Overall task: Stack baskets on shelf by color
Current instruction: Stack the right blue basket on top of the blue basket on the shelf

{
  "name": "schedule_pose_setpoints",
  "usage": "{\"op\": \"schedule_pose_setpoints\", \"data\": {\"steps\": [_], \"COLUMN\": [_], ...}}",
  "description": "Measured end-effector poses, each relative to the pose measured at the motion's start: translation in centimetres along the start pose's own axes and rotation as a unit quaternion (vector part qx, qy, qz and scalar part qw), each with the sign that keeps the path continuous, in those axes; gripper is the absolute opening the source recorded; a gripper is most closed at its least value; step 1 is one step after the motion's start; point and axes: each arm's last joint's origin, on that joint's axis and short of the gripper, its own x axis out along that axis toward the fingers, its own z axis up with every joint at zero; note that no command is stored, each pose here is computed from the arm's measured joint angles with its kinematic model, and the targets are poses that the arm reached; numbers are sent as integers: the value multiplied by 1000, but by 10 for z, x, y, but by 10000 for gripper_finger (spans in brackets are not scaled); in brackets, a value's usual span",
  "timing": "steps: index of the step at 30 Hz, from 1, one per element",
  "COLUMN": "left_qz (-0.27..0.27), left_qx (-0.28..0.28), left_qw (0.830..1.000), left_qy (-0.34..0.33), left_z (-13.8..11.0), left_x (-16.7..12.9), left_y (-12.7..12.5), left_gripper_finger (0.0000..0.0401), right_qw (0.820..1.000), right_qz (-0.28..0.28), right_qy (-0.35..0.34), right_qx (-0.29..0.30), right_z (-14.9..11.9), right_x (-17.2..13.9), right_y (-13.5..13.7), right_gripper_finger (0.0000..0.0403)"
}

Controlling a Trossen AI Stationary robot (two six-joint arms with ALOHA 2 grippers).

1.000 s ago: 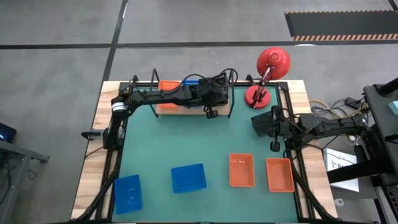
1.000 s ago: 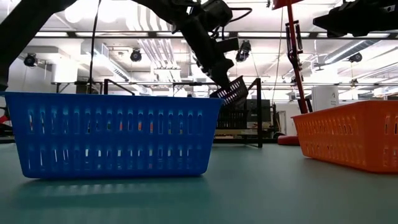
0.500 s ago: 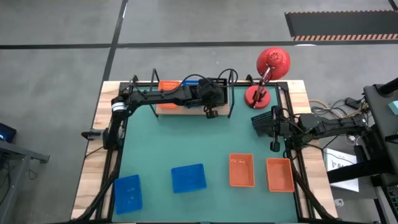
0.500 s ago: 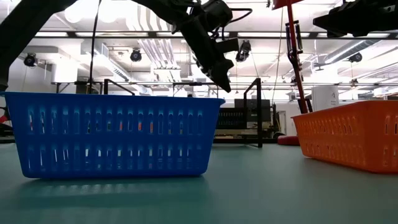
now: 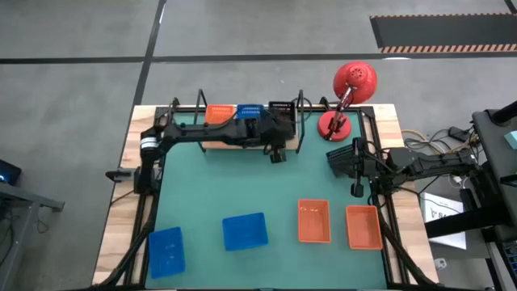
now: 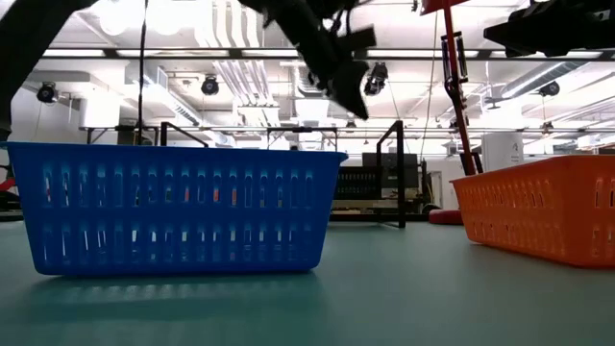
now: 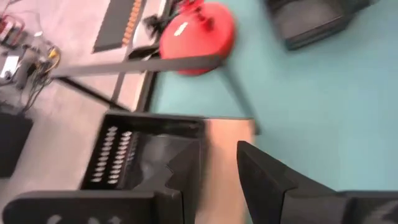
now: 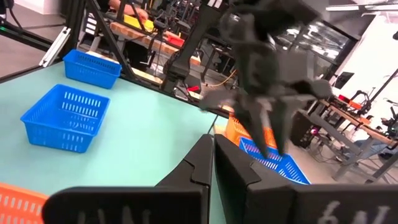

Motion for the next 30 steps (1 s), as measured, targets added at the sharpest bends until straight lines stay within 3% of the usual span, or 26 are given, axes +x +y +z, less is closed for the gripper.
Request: {"op": "schedule_pose_setpoints", "data": {"steps": [8, 13, 20, 30], "left_qz": [-78, -125, -168, -208], "left_qx": [57, 58, -15, -116], "left_qw": [995, 990, 986, 969], "left_qy": [-12, -13, 2, 67], "left_z": [6, -1, -18, -40], "left_x": [-41, -66, -104, -149], "left_y": [-61, -103, -140, -168], "left_gripper_finger": [89, 89, 89, 89], "right_qw": [1000, 1000, 1000, 999], "right_qz": [-1, 0, 1, 0], "right_qy": [0, 1, 3, -2], "right_qx": [-3, 5, 17, 38], "right_z": [0, 0, 0, 1], "right_x": [1, 1, 2, 3], "right_y": [0, 0, 0, 0], "right_gripper_finger": [9, 9, 9, 9]}}
